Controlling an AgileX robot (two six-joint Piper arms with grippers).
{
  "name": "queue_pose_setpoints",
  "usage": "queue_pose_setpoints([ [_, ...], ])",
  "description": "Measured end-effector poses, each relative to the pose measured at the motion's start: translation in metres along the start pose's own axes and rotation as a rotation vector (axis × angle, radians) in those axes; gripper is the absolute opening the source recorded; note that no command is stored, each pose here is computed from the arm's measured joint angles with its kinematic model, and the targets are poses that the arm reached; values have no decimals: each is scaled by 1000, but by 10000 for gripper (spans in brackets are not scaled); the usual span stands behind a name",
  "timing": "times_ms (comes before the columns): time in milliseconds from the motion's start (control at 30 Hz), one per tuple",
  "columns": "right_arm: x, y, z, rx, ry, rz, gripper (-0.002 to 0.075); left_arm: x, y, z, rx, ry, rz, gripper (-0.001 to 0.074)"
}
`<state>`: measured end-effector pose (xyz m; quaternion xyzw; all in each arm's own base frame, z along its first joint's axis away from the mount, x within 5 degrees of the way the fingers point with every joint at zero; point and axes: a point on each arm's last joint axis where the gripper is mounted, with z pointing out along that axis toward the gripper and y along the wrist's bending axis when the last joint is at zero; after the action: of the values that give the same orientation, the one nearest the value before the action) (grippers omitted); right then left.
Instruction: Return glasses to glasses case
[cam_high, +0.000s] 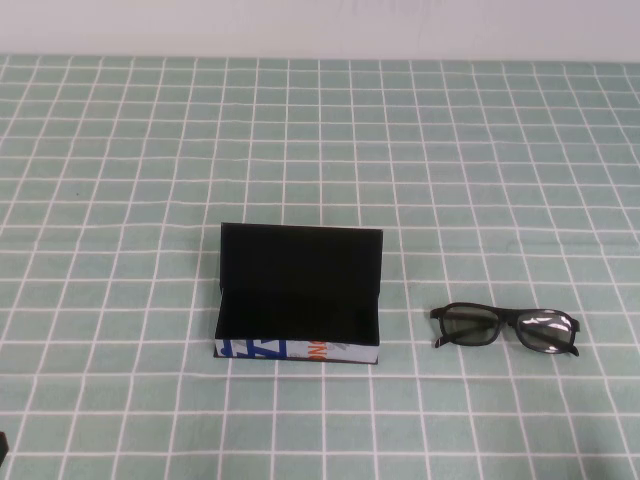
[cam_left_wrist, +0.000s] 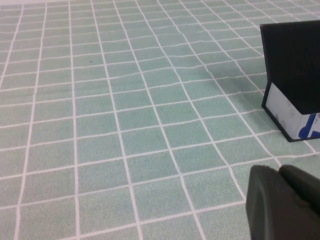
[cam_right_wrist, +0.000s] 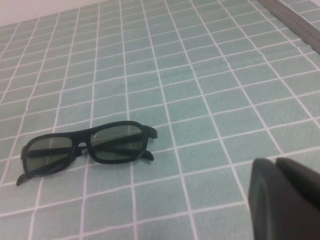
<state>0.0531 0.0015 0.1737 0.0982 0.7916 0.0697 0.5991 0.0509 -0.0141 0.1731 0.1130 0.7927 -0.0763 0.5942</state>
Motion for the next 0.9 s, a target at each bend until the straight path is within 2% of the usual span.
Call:
queue_pose_setpoints([
  [900,-1,0,0,-1,-10,0,-13,0,0,0,0,0,2,-2],
])
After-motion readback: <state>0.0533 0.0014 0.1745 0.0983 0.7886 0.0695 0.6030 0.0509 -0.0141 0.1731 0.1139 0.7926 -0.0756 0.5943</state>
